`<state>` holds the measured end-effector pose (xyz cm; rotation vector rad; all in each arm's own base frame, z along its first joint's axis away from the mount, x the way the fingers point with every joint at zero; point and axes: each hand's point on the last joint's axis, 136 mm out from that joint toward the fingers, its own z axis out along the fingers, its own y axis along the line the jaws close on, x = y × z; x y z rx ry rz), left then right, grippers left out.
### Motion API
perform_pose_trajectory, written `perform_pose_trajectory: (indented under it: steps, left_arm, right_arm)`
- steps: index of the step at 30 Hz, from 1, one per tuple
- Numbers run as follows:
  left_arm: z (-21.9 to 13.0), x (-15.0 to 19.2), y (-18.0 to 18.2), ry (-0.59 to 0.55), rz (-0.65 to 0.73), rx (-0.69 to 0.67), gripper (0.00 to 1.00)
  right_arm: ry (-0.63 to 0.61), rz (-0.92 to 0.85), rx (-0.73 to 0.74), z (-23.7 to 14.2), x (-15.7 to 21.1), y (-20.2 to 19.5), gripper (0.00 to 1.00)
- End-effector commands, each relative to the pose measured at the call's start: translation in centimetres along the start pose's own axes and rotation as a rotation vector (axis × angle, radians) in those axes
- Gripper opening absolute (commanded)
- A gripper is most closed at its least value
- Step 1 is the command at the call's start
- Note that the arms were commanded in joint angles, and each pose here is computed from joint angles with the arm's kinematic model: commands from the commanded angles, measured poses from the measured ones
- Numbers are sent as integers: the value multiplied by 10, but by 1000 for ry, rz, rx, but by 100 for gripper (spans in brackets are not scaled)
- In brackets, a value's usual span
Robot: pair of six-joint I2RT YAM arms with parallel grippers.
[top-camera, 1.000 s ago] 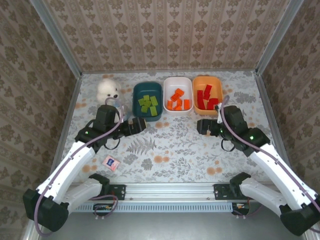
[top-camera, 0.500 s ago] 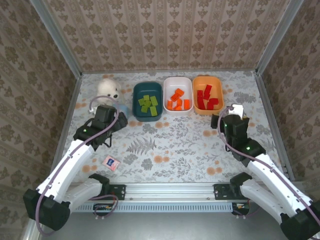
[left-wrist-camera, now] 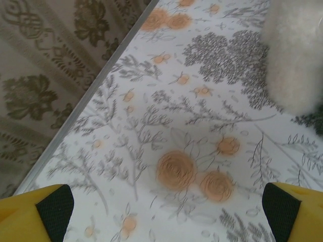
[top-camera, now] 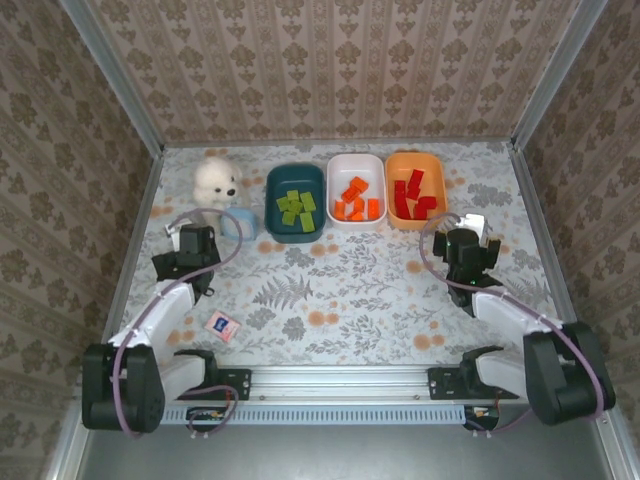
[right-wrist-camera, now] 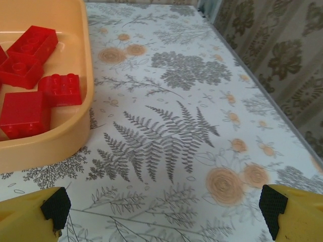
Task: Sort the legos into containers by color
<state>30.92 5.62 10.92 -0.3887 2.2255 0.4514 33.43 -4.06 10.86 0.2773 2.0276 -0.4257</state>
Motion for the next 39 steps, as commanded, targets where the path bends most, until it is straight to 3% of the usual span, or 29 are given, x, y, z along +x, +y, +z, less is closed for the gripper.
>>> perform_pose_trajectory:
  steps: [1,5,10,17,19,24,39]
  left_arm:
    - [16,-25,-16,-110,5,122,100]
    - [32,-27,-19,-171,-40,185,100]
    - [41,-44,-29,-260,-51,273,100]
    - [41,-43,-75,-338,80,400,100]
    - [41,-40,-76,-441,92,362,100]
    - [46,-37,-69,-379,63,317,100]
    - [46,-39,-76,-380,101,306,100]
  right_arm:
    - [-143,38,-113,9,-34,21,100]
    - [-188,84,-180,26,-46,29,100]
    - [-201,56,-272,36,-21,48,100]
    - [-179,104,-186,41,-20,32,100]
    - [-160,98,-180,45,-21,32,100]
    - [-161,96,-182,44,-21,33,100]
    - [-159,84,-198,44,-20,37,100]
